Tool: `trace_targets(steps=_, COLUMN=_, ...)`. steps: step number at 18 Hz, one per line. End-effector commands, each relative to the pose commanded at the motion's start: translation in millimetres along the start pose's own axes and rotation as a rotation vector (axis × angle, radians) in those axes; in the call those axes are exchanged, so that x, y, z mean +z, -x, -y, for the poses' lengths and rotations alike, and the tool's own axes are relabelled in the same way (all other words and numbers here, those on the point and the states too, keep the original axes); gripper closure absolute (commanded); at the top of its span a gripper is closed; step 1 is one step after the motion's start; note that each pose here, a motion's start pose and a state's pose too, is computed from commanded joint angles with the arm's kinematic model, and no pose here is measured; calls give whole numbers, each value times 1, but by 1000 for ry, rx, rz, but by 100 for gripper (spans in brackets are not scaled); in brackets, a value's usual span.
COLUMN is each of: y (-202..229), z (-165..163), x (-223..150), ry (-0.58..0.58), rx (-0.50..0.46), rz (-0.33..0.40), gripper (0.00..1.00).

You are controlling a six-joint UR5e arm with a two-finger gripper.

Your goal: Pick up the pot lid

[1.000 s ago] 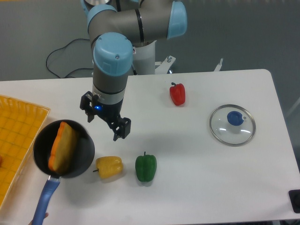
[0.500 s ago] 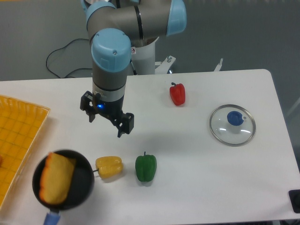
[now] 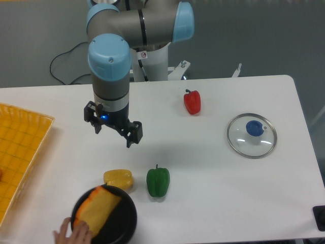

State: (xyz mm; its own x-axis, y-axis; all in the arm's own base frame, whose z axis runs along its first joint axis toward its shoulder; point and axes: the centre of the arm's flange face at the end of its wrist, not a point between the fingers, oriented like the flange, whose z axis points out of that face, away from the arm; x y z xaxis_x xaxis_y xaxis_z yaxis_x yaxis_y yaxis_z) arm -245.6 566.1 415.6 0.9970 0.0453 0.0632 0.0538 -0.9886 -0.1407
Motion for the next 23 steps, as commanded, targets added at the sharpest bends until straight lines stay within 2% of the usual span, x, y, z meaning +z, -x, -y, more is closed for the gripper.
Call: trace_targets(steps=23, y=1, z=-3, x=3, ry=24, rx=5, rz=24, gripper=0)
